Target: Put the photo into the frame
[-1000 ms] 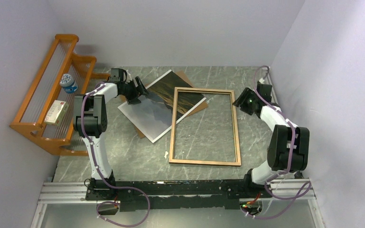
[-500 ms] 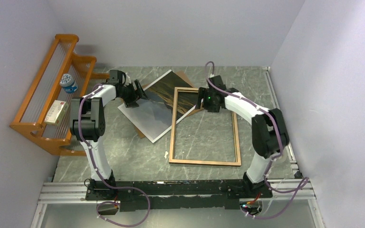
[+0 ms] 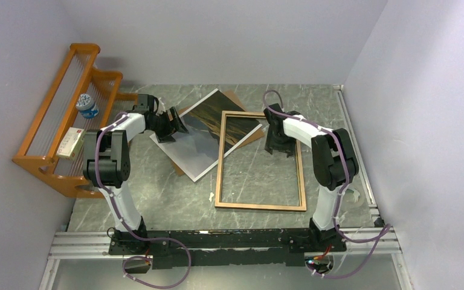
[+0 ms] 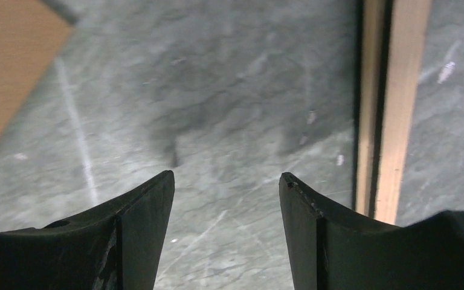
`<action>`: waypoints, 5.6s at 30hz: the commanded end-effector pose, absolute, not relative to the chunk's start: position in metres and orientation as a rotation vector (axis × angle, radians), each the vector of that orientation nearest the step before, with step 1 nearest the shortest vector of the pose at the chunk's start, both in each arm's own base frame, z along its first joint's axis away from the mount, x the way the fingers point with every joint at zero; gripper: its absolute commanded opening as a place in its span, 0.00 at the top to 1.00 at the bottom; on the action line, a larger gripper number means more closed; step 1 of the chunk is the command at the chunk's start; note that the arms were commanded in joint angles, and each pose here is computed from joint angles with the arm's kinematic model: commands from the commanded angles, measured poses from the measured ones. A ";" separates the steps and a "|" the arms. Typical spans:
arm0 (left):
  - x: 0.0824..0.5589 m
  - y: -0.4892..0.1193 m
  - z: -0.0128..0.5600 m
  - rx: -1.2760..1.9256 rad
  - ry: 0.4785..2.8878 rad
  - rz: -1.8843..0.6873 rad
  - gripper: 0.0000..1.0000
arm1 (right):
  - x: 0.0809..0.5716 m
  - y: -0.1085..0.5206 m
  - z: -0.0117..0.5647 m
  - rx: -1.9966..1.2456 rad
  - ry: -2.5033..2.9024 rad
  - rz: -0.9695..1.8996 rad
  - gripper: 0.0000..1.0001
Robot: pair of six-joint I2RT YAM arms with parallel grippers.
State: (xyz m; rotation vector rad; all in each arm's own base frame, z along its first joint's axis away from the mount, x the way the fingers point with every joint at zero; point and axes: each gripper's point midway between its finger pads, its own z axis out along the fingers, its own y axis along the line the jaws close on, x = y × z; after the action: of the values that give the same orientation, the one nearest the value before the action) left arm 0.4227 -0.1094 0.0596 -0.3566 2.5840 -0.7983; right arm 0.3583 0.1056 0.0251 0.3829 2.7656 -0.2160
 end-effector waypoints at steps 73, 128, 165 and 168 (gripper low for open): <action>0.423 -0.088 0.018 -0.555 2.838 -0.575 0.25 | 0.435 0.247 0.030 0.393 2.617 0.148 0.55; 0.494 -0.057 0.048 -0.507 2.668 -0.541 0.23 | 0.551 0.187 0.015 0.928 2.417 0.527 0.31; 0.478 -0.035 0.008 -0.560 2.783 -0.340 0.24 | 0.557 0.186 0.117 0.689 1.736 1.298 0.20; 0.477 -0.034 0.008 -0.559 2.786 -0.338 0.24 | 0.559 0.186 0.115 0.695 1.738 1.341 0.38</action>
State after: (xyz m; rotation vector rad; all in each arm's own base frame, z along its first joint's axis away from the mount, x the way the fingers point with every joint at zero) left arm 0.4878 -0.0467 0.0369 -0.5531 2.7091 -0.4364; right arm 0.5512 0.1915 0.0723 0.7581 1.8612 1.2568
